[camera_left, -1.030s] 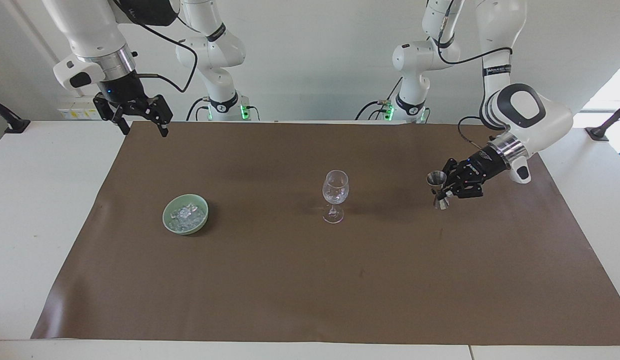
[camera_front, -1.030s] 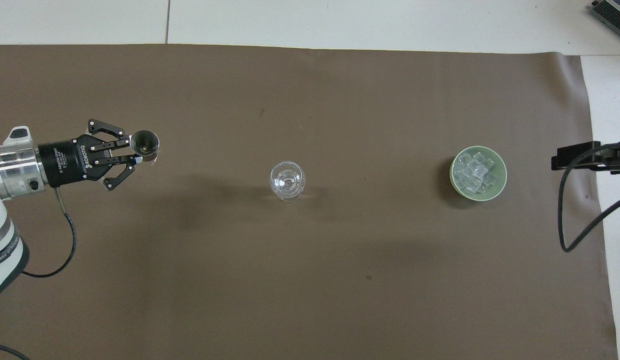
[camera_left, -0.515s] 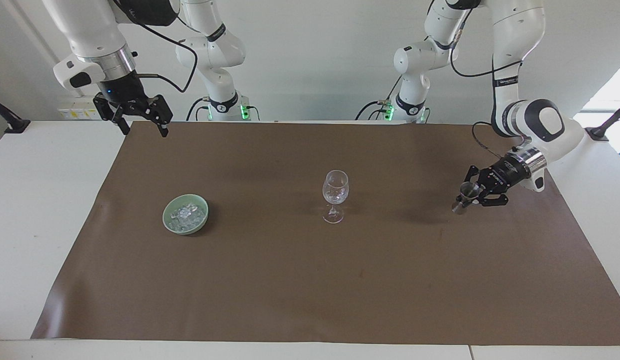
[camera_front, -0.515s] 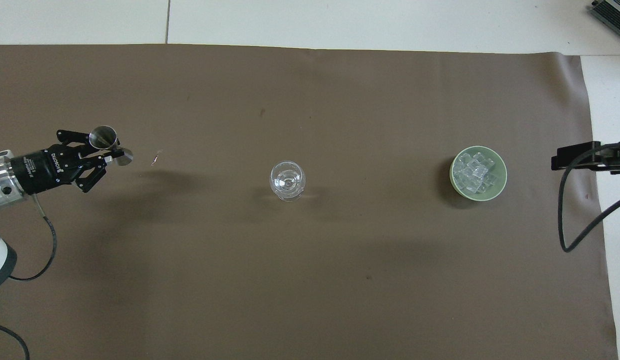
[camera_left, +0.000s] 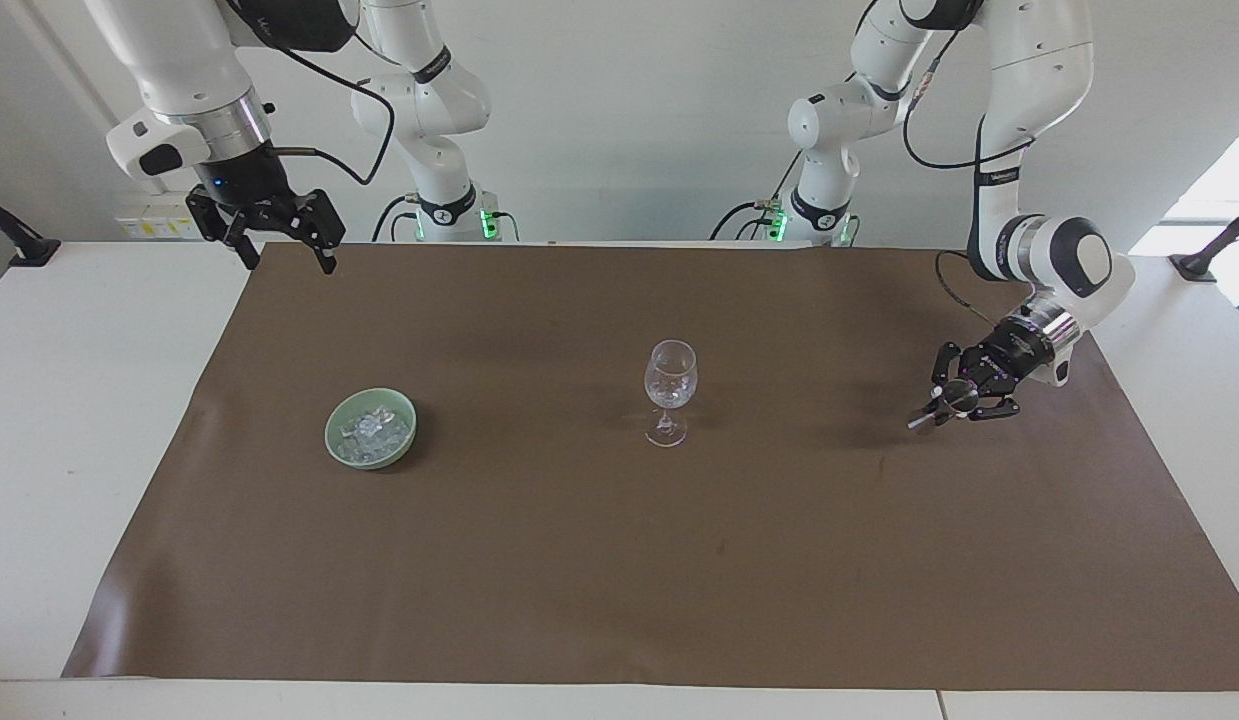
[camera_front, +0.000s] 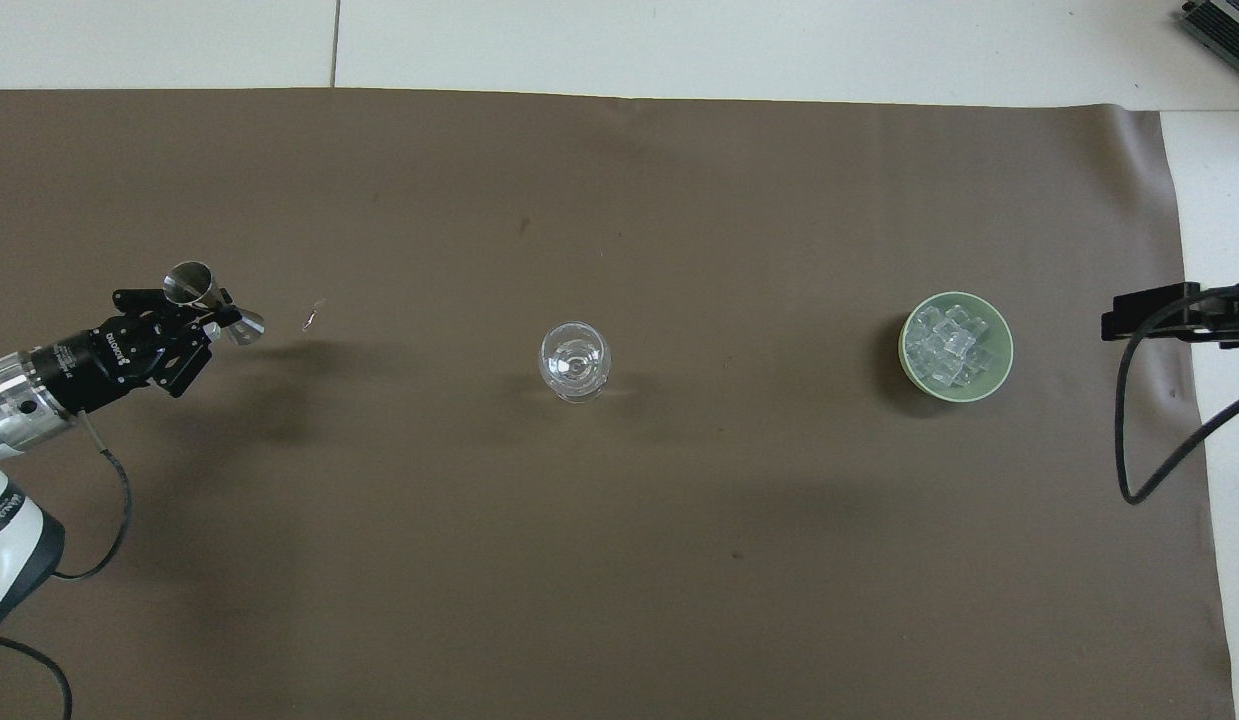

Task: Pour wine and add ice with both arms
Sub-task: 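Lower the jigger onto the mat and open the left gripper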

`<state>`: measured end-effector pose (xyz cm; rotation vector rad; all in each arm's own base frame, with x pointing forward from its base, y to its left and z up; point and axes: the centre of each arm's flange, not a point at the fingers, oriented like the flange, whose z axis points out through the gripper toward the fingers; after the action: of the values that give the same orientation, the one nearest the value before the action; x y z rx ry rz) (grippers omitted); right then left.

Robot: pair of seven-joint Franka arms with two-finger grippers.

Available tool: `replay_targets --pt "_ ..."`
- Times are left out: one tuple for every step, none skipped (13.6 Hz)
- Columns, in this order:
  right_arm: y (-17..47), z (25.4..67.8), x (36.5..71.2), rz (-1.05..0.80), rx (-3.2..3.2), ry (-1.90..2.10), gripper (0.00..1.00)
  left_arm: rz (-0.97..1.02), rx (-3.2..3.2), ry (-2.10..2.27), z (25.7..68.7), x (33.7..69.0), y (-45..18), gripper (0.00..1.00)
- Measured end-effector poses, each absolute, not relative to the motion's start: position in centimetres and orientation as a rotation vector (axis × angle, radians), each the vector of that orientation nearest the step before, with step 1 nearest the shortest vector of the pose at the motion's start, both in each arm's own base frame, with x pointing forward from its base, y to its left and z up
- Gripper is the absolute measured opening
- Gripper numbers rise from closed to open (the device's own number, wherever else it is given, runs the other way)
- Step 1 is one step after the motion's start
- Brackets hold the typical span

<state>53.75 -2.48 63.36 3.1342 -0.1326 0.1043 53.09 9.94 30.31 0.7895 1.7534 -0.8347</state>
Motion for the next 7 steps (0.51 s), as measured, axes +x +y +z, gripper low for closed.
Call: replay_targets --pt "-2.5 63.4 53.8 0.104 3.134 -0.133 1.00 -0.835 0.778 1.752 30.1 52.9 9.9 0.20" --pt "-2.5 63.4 53.8 0.104 3.134 -0.133 1.00 -0.828 0.772 1.743 30.0 52.9 9.9 0.20" --pt "-2.5 63.4 53.8 0.104 3.134 -0.133 1.00 -0.817 0.769 1.733 29.7 52.6 9.8 0.20" --pt "-2.5 63.4 53.8 0.104 3.134 -0.133 1.00 -0.809 0.771 1.724 29.2 52.3 9.7 0.20" --pt "-2.5 63.4 53.8 0.104 3.134 -0.133 1.00 -0.802 0.775 1.717 28.8 52.0 9.4 0.20" --pt "-2.5 63.4 53.8 0.104 3.134 -0.133 1.00 -0.790 0.778 1.707 28.2 51.6 9.2 0.20" --pt "-2.5 63.4 53.8 0.104 3.134 -0.133 1.00 -0.776 0.780 1.696 27.8 51.2 9.1 0.20"
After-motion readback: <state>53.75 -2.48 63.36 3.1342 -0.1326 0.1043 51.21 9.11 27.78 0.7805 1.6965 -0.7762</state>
